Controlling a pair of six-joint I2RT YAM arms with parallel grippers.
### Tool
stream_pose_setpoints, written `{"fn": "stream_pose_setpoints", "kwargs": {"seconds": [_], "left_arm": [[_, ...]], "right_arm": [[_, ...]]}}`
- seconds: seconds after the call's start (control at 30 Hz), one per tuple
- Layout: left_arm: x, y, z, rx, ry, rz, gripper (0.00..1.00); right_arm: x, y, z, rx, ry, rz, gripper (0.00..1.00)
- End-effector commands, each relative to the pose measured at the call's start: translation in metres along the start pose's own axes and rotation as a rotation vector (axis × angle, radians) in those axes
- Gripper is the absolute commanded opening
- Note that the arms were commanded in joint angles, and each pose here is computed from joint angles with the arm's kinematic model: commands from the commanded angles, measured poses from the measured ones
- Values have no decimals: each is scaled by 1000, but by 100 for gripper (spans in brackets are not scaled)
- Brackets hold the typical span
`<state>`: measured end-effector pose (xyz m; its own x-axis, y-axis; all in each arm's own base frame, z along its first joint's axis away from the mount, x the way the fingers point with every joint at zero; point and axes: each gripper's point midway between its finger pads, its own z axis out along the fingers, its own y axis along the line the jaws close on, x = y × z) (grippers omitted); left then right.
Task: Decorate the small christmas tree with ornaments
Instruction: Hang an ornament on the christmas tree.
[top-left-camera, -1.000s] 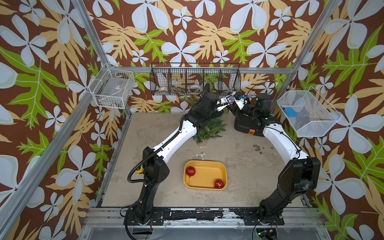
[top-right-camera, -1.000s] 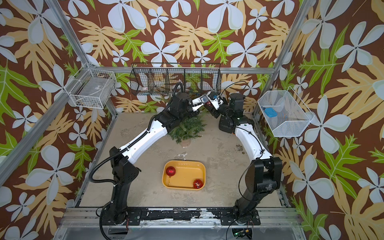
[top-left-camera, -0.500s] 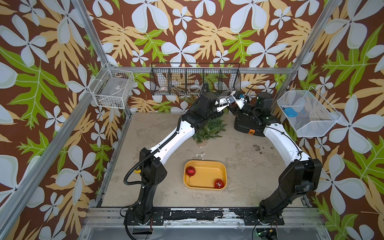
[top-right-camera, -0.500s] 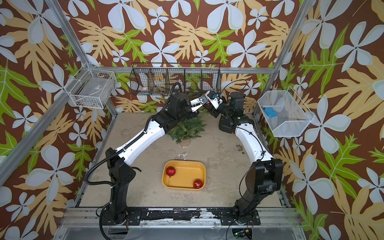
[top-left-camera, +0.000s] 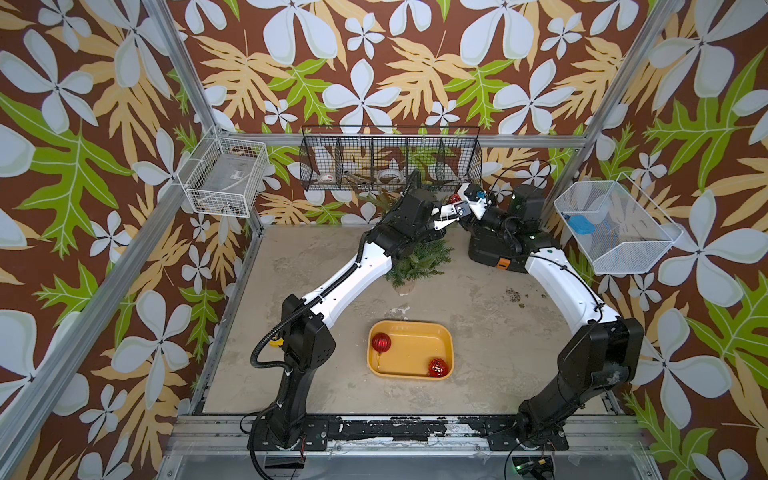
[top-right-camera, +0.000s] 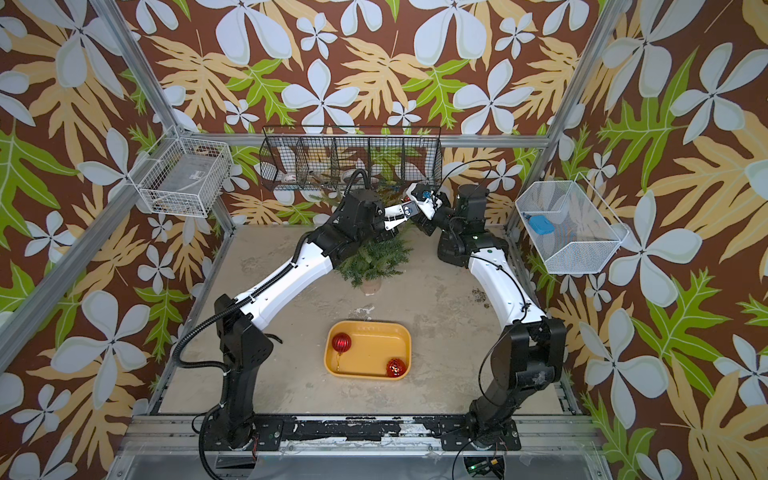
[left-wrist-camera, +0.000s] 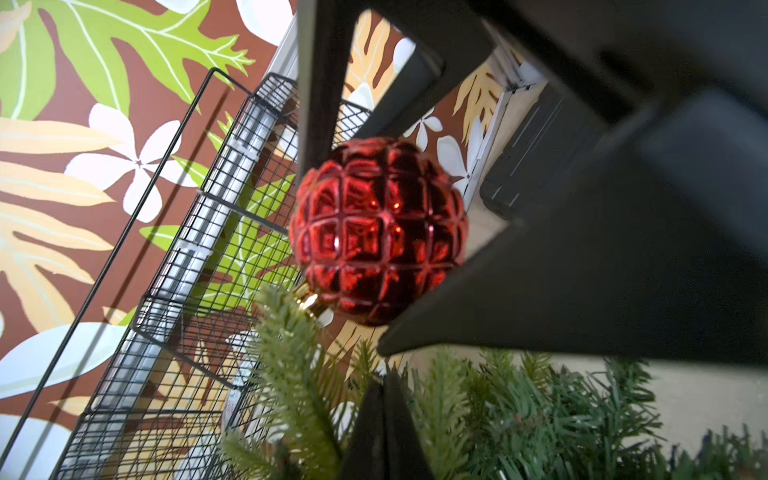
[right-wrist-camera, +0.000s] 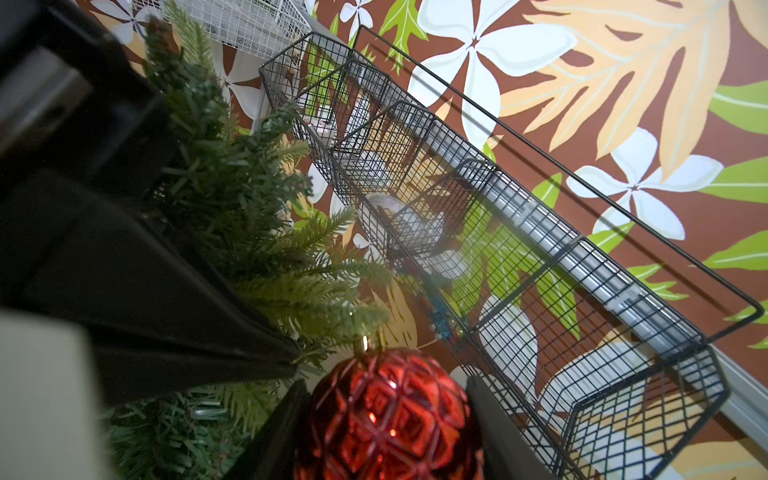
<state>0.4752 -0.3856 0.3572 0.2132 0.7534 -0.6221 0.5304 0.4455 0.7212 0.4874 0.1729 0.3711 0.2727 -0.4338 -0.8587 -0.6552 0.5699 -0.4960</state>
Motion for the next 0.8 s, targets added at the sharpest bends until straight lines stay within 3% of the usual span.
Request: {"fn": "stream_pose_setpoints", "kwargs": {"seconds": [0.0,0.47,0.77], "left_arm": [[-8,27,-6,-114,-15,-59,0],[-34,51,-34,-157,-173,-156,0],[-20,43,-20,-148,-108,-149,0]], "right_arm": [[7,9,7,-29,7,-9,17],[22,-1,9,-7,46,56,17],[17,9,8,-64,6,80,17]]}}
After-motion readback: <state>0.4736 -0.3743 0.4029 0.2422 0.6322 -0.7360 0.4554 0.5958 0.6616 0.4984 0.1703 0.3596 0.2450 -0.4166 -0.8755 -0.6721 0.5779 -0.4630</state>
